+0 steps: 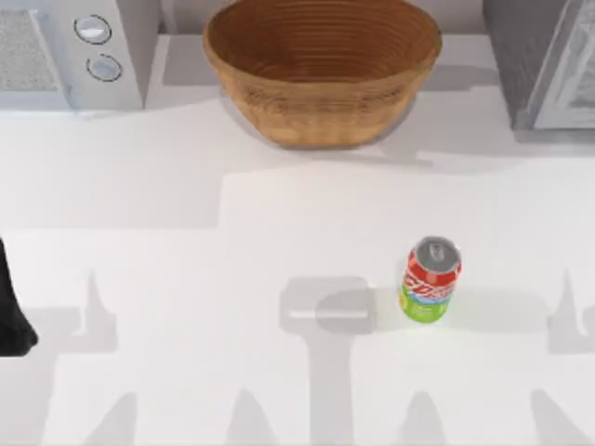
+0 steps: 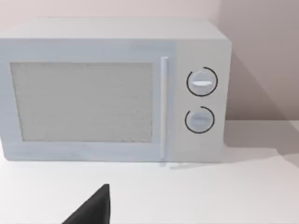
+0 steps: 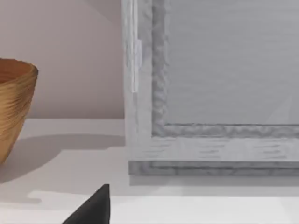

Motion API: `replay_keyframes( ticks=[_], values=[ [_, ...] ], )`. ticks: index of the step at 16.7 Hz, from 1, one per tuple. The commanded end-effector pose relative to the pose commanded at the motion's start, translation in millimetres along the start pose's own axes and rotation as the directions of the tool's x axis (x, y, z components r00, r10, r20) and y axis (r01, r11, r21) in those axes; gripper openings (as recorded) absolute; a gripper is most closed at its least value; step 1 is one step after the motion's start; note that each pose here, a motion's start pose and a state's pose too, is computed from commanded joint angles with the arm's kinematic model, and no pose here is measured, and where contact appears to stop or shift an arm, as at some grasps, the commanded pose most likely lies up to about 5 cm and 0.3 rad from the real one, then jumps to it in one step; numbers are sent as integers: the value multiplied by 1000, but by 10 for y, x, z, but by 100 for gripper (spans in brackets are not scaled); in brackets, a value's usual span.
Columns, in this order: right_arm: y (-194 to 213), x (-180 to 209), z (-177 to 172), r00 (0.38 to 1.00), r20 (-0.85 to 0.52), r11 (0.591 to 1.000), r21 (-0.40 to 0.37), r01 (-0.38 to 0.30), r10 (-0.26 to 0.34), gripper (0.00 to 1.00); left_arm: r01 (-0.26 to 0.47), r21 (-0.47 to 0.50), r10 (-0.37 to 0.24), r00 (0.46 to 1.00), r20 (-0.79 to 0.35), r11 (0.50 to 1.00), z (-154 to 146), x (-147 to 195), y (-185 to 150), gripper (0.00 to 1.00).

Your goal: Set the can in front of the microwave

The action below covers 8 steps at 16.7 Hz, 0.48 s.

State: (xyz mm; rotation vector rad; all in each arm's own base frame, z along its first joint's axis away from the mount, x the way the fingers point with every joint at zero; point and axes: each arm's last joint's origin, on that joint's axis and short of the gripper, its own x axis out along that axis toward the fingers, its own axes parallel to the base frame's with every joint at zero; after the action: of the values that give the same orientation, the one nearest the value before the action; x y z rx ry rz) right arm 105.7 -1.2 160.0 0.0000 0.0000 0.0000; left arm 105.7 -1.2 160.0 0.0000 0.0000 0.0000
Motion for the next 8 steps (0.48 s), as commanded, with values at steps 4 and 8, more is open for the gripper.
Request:
replay_keyframes(
  ticks=[4,8],
  values=[
    [0,0,0,1000,0,1000,0,0,0,100,16,6,-16,1000,-22,1000,42,3,-18,100],
    [0,0,0,1000,0,1000,0,0,0,100,124,39,-116,980,-159,992,324,53,-134,100]
  ],
)
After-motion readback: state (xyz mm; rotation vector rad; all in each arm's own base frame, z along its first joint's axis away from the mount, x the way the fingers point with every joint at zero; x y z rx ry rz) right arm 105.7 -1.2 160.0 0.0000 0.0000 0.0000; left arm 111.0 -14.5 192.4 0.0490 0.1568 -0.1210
